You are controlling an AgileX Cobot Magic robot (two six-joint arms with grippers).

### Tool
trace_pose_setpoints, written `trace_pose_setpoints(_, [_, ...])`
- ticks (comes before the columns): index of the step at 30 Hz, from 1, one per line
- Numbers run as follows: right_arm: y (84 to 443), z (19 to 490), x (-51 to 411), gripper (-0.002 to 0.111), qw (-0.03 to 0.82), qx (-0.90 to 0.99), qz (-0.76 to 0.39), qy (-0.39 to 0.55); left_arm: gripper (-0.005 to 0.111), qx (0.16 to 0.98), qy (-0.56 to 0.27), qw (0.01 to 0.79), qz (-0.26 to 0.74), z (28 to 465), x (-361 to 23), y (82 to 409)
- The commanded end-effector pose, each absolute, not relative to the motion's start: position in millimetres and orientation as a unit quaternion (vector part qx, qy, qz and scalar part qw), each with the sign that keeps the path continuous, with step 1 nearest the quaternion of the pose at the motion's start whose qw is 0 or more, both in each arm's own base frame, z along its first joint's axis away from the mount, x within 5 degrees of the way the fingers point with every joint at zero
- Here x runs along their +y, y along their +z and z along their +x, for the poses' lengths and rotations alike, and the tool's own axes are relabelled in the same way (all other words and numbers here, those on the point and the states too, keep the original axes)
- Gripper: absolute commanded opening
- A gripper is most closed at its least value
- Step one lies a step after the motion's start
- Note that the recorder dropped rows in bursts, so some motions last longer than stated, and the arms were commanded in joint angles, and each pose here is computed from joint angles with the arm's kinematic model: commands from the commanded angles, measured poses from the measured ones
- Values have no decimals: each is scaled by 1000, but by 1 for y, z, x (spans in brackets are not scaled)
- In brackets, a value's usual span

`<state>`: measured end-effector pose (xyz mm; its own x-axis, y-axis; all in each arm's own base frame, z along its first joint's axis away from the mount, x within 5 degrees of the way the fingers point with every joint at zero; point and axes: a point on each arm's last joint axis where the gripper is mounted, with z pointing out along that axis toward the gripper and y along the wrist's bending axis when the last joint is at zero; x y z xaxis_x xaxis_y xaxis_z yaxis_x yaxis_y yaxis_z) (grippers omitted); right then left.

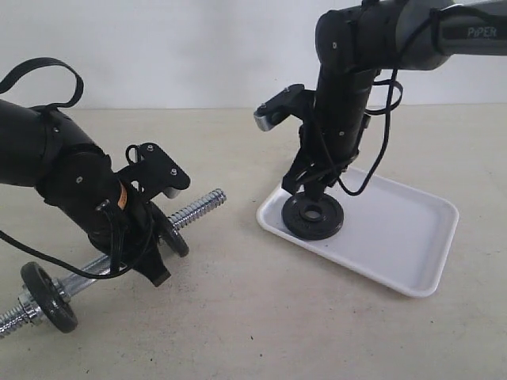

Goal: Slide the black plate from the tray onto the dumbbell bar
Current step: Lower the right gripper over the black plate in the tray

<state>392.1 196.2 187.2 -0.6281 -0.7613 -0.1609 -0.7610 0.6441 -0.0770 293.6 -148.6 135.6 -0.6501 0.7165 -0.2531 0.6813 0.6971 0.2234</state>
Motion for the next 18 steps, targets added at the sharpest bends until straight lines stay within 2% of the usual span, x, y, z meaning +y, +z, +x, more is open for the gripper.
trace_pose_setpoints(1, [194, 393, 216, 77, 144, 893, -427, -6, 4, 909, 48, 172, 376, 291, -150, 144])
trace_pose_setpoints(3, [194, 393, 220, 80, 153, 892, -426, -16, 4, 909, 48, 172, 376, 291, -150, 144])
trace_pose_setpoints(14, [195, 395, 217, 80, 158, 891, -421, -59, 4, 909, 48, 172, 376, 291, -150, 144])
trace_pose_setpoints(18, [196, 395, 213, 92, 153, 899, -404, -79, 4, 909, 48, 172, 376, 291, -150, 144])
